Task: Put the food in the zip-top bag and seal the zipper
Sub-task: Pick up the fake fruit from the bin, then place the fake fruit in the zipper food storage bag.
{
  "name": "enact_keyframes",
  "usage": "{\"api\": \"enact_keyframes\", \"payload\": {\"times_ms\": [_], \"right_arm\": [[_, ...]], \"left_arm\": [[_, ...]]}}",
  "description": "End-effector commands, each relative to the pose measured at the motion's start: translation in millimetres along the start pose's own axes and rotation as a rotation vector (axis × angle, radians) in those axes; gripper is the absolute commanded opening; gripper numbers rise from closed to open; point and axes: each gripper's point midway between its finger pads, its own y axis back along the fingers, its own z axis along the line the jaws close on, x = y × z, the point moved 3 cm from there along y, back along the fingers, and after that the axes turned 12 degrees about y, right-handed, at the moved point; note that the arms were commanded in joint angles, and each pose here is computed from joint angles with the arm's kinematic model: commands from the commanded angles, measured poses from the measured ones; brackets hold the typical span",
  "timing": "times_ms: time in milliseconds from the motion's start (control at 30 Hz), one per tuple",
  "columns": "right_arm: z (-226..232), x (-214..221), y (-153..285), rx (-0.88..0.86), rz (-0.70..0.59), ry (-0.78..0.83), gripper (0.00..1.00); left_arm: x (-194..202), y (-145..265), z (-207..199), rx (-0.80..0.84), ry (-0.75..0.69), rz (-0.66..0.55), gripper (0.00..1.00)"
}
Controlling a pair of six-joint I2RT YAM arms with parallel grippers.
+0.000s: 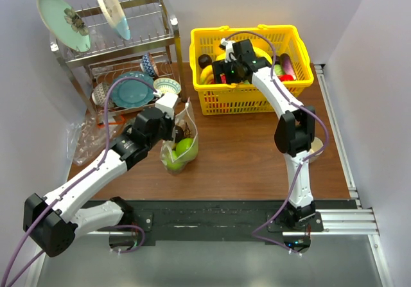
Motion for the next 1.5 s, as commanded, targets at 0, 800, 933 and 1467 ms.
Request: {"api": "enact_keyframes", "payload": {"times_ms": [0, 800, 933, 1467], "right_arm": [[4.1, -0.7, -23.1, -0.058, -0.06, 0.027, 0.89], [-25.1, -95.8, 78.2, 0.12, -0.377, -0.092, 0.3], [-32.3, -124.4, 122.5, 0.188, -0.529, -0.122, 0.3], [87.5, -105.1, 235.3, -0.484, -0.756, -0.124, 0.29]], "left_arm": [[-7.0, -3.4, -0.2, 0.002, -0.008, -0.027, 0.0], [-5.9, -3.3, 0.7, -0.001, -0.007, -0.022, 0.0], [-5.9, -3.3, 0.7, -0.001, -0.007, -0.022, 0.0], [-4.5, -4.2, 2.0, -0.01, -0.011, -0.014, 0.0]]}}
